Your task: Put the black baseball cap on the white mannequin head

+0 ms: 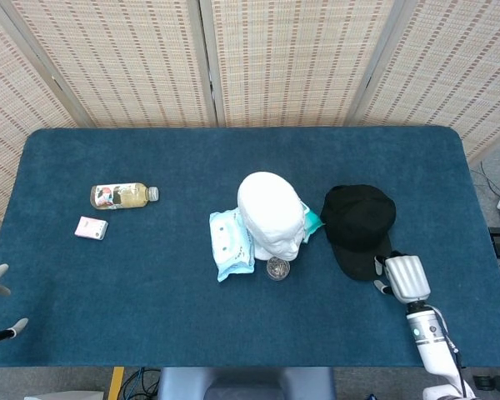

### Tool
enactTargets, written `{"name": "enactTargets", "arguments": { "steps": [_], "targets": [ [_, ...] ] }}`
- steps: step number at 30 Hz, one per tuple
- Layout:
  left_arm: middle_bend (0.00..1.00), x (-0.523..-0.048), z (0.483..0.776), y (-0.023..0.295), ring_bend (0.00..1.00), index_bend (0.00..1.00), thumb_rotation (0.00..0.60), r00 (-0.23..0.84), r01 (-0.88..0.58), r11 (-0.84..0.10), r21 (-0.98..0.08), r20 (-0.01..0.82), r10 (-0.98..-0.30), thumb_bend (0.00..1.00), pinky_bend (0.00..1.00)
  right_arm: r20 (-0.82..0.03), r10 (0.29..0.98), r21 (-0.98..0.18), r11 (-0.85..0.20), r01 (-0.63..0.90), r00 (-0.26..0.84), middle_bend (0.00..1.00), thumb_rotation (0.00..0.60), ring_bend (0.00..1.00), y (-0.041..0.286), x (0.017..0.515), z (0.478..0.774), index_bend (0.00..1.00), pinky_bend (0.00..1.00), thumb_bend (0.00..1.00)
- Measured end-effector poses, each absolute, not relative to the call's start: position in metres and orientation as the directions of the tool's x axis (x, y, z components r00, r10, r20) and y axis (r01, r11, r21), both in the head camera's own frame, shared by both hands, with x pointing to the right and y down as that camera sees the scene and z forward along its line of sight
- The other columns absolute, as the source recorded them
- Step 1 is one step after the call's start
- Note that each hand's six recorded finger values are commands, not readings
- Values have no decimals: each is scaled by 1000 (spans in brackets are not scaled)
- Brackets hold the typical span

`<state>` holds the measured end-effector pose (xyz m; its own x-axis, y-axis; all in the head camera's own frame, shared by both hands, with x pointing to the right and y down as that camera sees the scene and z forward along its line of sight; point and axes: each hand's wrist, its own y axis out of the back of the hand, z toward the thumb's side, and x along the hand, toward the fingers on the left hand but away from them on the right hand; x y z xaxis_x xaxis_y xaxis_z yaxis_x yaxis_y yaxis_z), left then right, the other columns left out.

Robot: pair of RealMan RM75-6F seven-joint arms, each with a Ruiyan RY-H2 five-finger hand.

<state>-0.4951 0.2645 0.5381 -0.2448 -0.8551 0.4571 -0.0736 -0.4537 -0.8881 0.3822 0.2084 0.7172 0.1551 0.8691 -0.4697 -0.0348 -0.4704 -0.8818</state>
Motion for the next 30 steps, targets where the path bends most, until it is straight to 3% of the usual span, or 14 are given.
{"name": "enactTargets", "arguments": {
  "steps": [16,30],
  "targets": [
    [417,-495,538,265,385,145,600,-244,-73,-454,-888,457,-856,45,546,-431,889,-902,-430,-46,156,800,600,533,198,379,724,645,670,0],
    [417,-494,537,265,385,145,600,-243,-74,-452,-889,456,-856,45,546,-319,931,-948,-316,-44,177,774,600,533,170,374,712,625,671,0]
  ]
}}
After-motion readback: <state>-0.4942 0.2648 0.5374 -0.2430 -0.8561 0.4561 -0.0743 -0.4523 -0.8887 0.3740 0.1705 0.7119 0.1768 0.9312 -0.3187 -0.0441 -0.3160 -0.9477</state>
